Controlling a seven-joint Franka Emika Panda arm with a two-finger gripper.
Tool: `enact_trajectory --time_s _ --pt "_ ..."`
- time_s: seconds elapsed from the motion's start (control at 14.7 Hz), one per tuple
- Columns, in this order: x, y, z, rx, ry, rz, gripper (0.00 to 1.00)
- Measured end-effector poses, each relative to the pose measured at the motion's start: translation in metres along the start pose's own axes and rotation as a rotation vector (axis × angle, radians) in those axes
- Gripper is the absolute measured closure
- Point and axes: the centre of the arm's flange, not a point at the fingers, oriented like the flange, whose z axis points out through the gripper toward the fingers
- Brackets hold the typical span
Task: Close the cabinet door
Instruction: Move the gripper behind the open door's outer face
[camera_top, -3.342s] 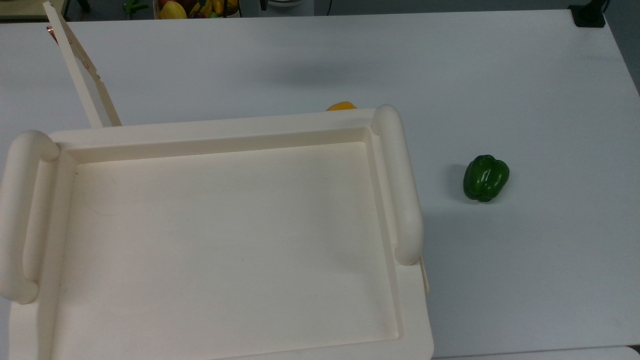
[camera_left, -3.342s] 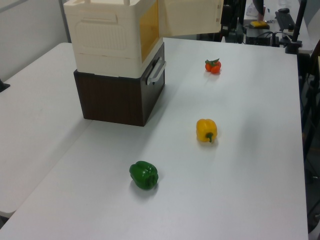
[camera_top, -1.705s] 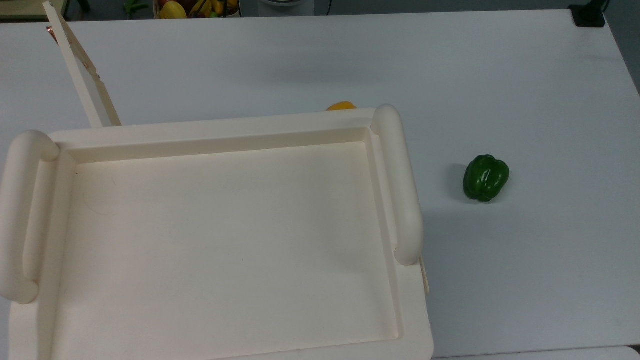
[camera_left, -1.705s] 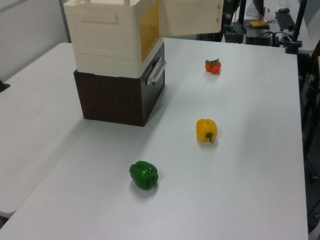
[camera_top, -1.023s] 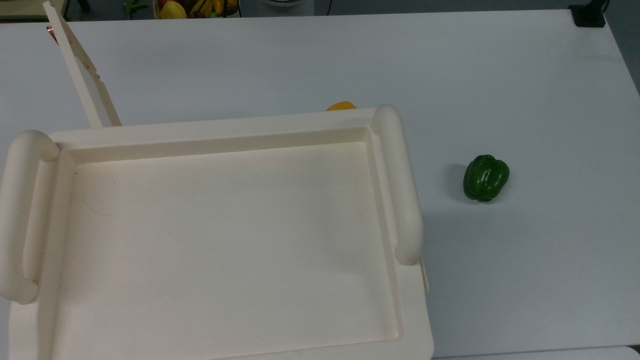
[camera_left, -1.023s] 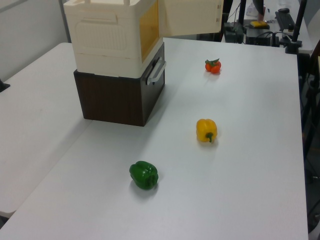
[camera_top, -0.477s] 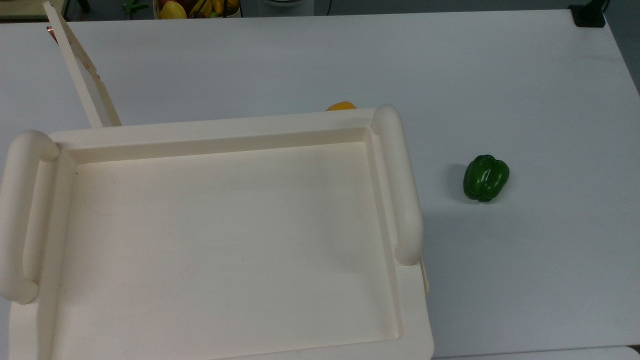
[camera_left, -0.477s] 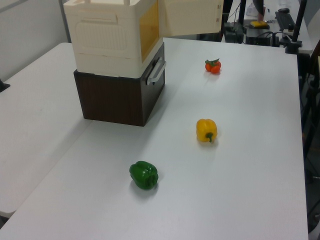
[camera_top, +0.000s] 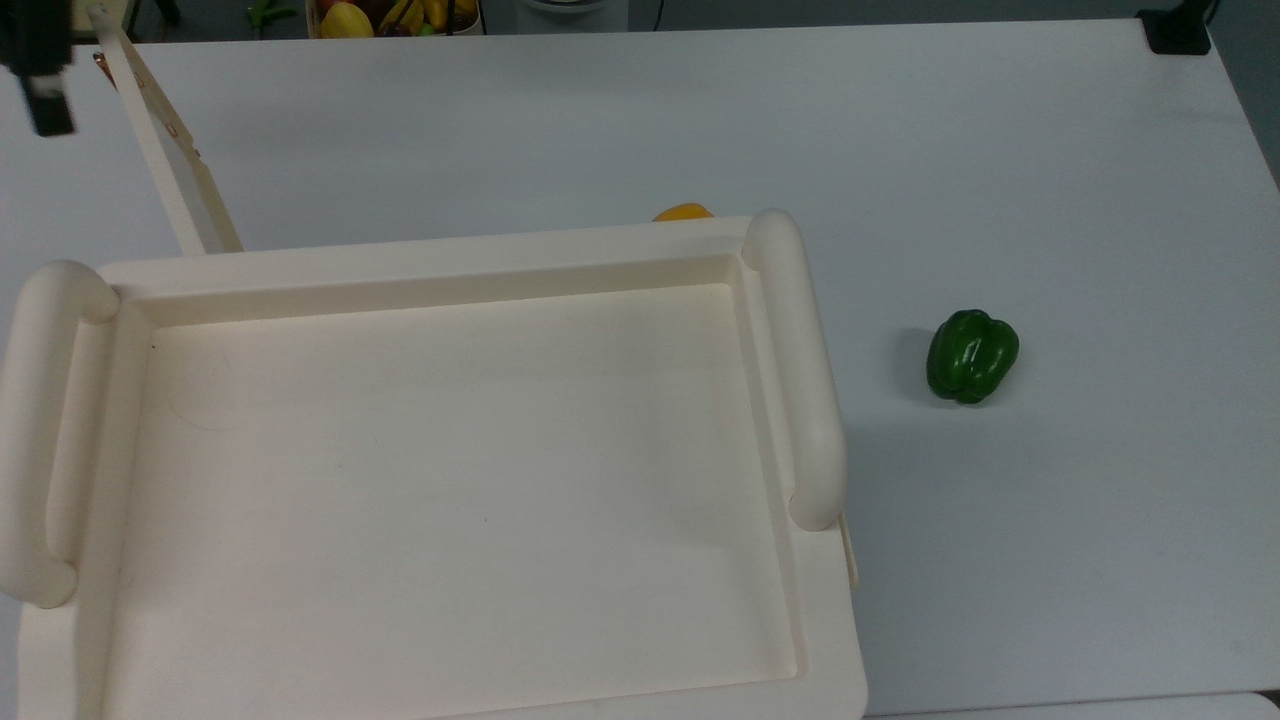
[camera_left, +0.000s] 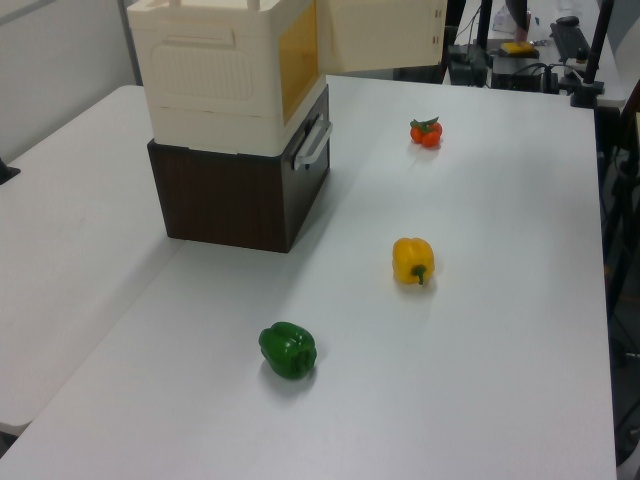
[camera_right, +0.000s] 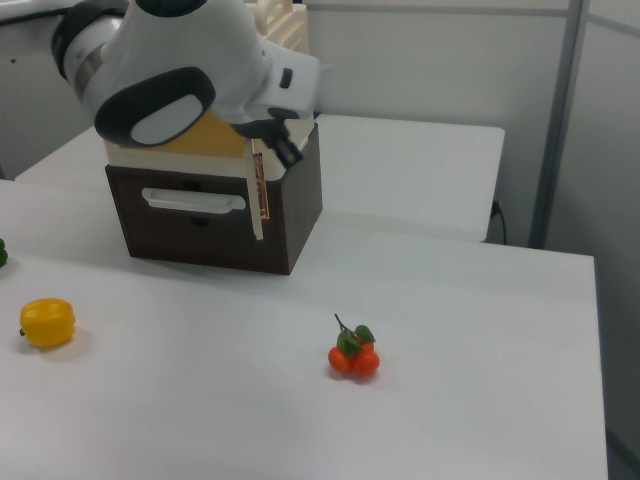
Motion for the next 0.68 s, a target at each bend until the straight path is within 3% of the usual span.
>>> enact_trajectory --time_s 0.41,0.68 --pt "-0.037 -0.043 0.025 0.048 -0.192 -0.058 0.99" --pt "-0.062 -0.085 0.039 0.091 -0.251 -0.115 0.99"
